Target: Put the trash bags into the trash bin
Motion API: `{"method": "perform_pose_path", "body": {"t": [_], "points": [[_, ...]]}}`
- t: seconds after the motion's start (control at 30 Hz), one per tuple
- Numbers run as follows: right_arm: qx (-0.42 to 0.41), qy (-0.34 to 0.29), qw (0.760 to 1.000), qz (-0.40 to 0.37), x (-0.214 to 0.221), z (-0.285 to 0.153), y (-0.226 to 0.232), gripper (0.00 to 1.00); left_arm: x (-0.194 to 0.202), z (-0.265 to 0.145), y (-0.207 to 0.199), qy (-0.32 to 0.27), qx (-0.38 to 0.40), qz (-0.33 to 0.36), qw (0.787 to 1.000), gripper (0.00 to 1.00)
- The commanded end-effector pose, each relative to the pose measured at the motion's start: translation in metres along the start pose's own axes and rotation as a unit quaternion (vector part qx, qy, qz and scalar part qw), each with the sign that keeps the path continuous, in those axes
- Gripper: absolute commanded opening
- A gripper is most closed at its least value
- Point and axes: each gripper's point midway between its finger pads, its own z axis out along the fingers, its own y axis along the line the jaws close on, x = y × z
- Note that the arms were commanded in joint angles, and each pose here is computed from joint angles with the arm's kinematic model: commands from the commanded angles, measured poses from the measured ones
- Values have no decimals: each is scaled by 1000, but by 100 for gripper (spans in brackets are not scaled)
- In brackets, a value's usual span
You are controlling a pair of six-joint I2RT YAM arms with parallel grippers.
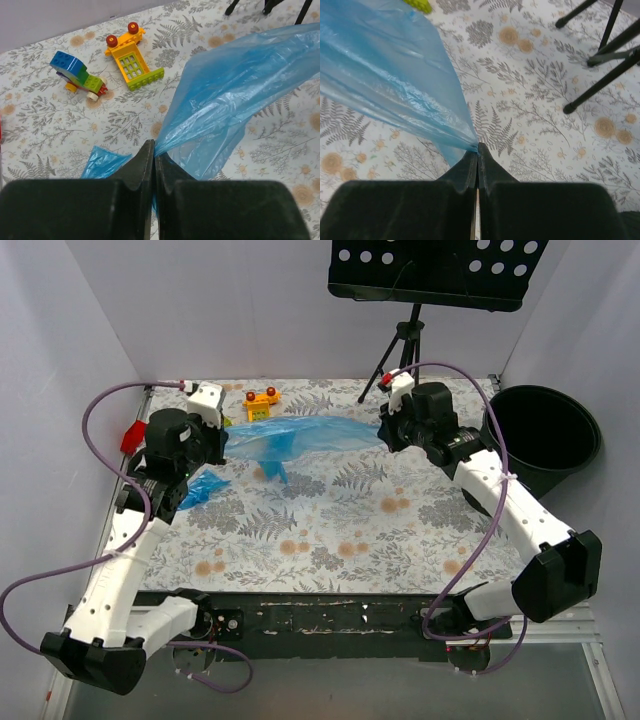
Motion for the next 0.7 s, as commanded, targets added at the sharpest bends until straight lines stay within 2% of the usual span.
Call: {"method": "perform_pose_path", "body": {"t": [0.0,0.07,0.13,0.2,0.23,0.3,0.33,0.4,0.5,0.67], "points": [[-37,-57,997,24,-45,-20,23,1,-24,-22,-3,-47,16,-67,997,0],[-56,-57,997,20,-43,-21,31,1,-28,-23,-6,-51,28,-68,996,0],[-84,-61,994,17,-40,-23,41,1,-36,-26,-23,-59,80,-59,993,0],[-158,-71,985,-19,-40,-28,65,4,-47,-30,-42,-69,135,-66,986,0],[-196,-78,977,-40,-42,-33,79,16,-53,-32,-49,-76,158,-67,982,0],[-226,-104,965,-82,-53,-43,97,54,-68,-34,-60,-89,195,-64,975,1],[-235,-120,958,-114,-61,-47,104,67,-74,-33,-62,-93,203,-58,973,0],[-239,-144,945,-169,-76,-53,118,81,-84,-30,-62,-99,211,-42,972,0],[-238,-165,929,-229,-92,-52,130,83,-100,-29,-62,-117,220,-4,968,0],[-250,-188,918,-245,-106,-39,141,84,-116,-36,-69,-146,249,44,956,0]]}}
